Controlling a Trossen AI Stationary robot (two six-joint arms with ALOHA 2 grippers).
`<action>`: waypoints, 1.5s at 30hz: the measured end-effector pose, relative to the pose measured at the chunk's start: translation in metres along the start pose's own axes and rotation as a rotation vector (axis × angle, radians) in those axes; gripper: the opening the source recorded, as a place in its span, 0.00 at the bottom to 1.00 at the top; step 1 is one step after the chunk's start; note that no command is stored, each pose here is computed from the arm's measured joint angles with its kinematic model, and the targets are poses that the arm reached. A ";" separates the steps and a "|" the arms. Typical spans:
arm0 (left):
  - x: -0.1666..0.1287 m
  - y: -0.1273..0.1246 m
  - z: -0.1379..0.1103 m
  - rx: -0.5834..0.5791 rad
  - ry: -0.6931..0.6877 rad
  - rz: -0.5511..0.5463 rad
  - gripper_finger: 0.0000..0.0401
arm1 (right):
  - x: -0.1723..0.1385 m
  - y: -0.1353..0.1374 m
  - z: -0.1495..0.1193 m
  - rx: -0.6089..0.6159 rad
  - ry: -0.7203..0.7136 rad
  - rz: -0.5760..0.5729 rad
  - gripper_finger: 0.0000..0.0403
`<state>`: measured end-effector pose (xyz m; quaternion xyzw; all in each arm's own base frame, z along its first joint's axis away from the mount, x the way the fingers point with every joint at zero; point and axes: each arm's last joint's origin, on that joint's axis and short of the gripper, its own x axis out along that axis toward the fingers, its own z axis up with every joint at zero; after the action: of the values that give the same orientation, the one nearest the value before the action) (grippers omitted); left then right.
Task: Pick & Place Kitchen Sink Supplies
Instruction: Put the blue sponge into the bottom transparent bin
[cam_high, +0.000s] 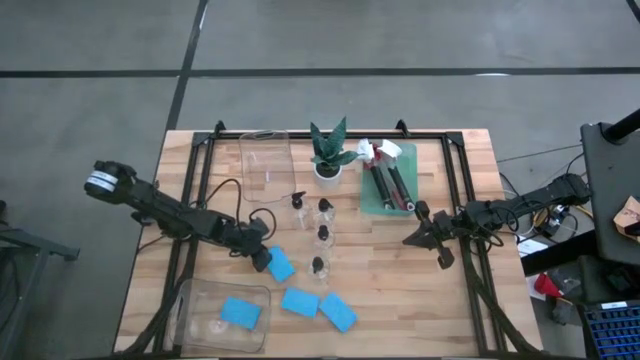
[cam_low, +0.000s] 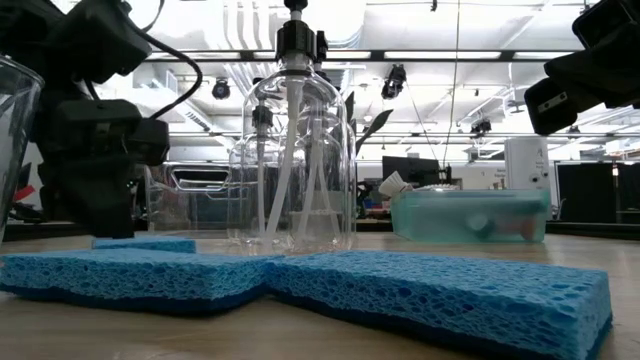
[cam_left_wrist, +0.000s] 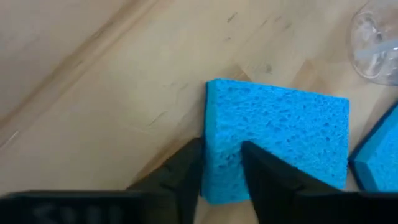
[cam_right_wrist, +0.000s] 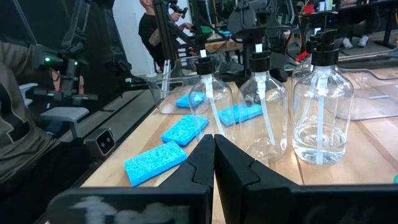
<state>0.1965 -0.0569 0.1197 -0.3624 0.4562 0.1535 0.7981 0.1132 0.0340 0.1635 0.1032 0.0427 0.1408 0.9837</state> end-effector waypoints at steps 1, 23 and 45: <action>0.001 0.000 0.000 0.003 0.002 0.002 0.27 | 0.000 0.000 0.000 0.000 0.000 0.000 0.02; -0.073 -0.007 0.009 0.002 -0.079 -0.187 0.00 | 0.000 0.000 0.000 0.000 0.000 0.000 0.02; -0.164 -0.064 -0.041 0.138 0.160 -0.304 0.00 | 0.000 0.000 0.000 0.000 0.000 0.000 0.02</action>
<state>0.1203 -0.1163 0.2726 -0.3824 0.4676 -0.0299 0.7964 0.1132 0.0339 0.1634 0.1032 0.0428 0.1407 0.9837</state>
